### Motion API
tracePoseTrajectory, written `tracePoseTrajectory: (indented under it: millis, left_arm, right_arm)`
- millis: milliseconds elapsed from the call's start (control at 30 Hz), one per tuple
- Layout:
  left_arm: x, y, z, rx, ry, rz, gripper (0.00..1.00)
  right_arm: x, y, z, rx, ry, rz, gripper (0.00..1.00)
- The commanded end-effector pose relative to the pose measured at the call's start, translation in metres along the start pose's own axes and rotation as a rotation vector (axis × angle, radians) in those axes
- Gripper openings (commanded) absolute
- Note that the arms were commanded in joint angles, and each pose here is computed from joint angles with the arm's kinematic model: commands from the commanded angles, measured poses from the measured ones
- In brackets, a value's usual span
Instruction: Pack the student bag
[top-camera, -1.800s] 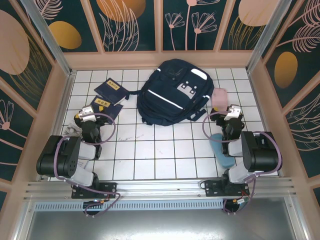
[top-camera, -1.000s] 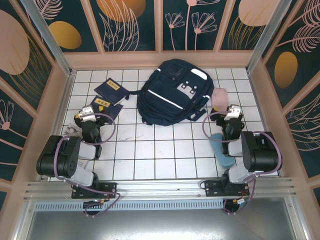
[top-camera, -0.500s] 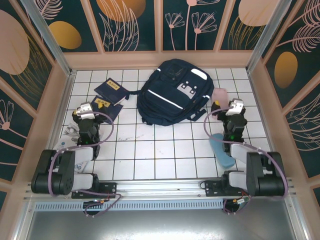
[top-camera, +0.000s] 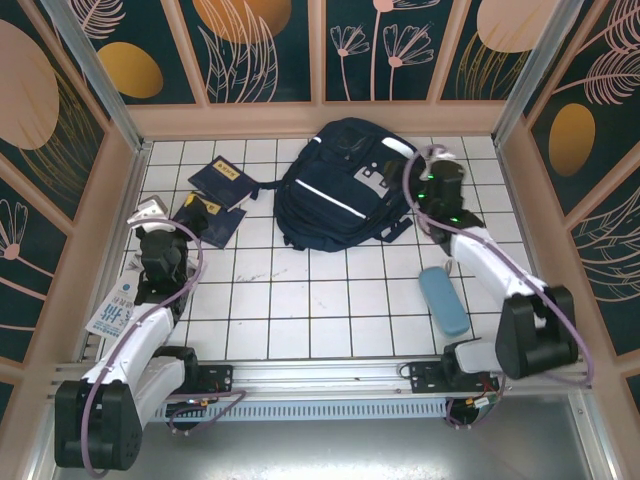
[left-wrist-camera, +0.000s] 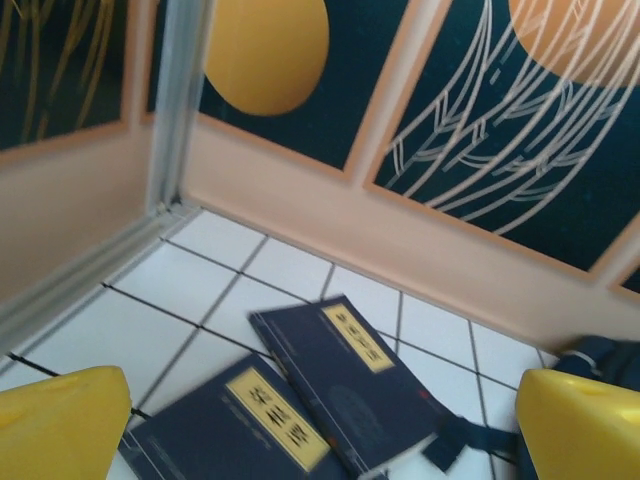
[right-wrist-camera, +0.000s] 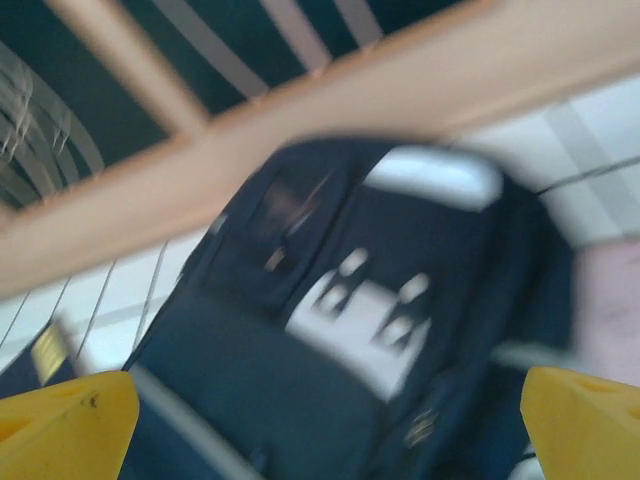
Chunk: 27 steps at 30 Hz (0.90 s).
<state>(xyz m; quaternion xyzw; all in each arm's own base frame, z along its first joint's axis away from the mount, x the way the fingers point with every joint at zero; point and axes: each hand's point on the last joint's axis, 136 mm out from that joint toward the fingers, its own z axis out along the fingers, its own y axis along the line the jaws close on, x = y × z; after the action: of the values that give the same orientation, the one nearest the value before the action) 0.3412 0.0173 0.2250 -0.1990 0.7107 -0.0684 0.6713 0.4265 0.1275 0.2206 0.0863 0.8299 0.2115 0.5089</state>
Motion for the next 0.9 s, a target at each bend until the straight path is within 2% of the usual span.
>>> tracePoseTrajectory:
  millis: [0, 100, 167, 300, 433, 567, 633, 767, 867]
  left_arm:
    - [0.024, -0.003, -0.001, 0.024, 0.135, -0.085, 0.99]
    - [0.031, -0.001, -0.002, 0.011, 0.168, -0.104, 0.99]
    - [0.036, -0.004, -0.003, 0.030, 0.202, -0.067, 0.99]
    - [0.041, -0.005, -0.003, 0.033, 0.230, -0.054, 0.99]
    - [0.044, -0.014, -0.004, 0.088, 0.248, -0.053, 0.99]
    - [0.047, -0.018, -0.004, 0.111, 0.259, -0.053, 0.99]
    - [0.049, -0.018, -0.003, 0.109, 0.268, -0.056, 0.99]
    - [0.052, -0.023, -0.002, 0.134, 0.287, -0.064, 0.99]
    - [0.055, -0.029, -0.001, 0.166, 0.305, -0.081, 0.98]
  right_arm:
    - [0.049, 0.044, 0.027, -0.097, 0.222, 0.080, 0.99]
    - [0.070, 0.084, 0.055, -0.085, 0.237, 0.002, 0.99]
    - [0.083, 0.114, 0.073, -0.109, 0.297, -0.038, 0.99]
    - [0.111, 0.147, 0.111, -0.083, 0.383, -0.058, 0.99]
    - [0.124, 0.154, 0.151, -0.009, 0.422, -0.056, 0.99]
    - [0.134, 0.160, 0.176, -0.003, 0.436, -0.058, 0.99]
    - [0.150, 0.158, 0.186, -0.001, 0.472, -0.063, 0.99]
    - [0.184, 0.156, 0.182, -0.027, 0.584, -0.058, 0.99]
    - [0.216, 0.156, 0.163, -0.059, 0.669, -0.084, 0.99]
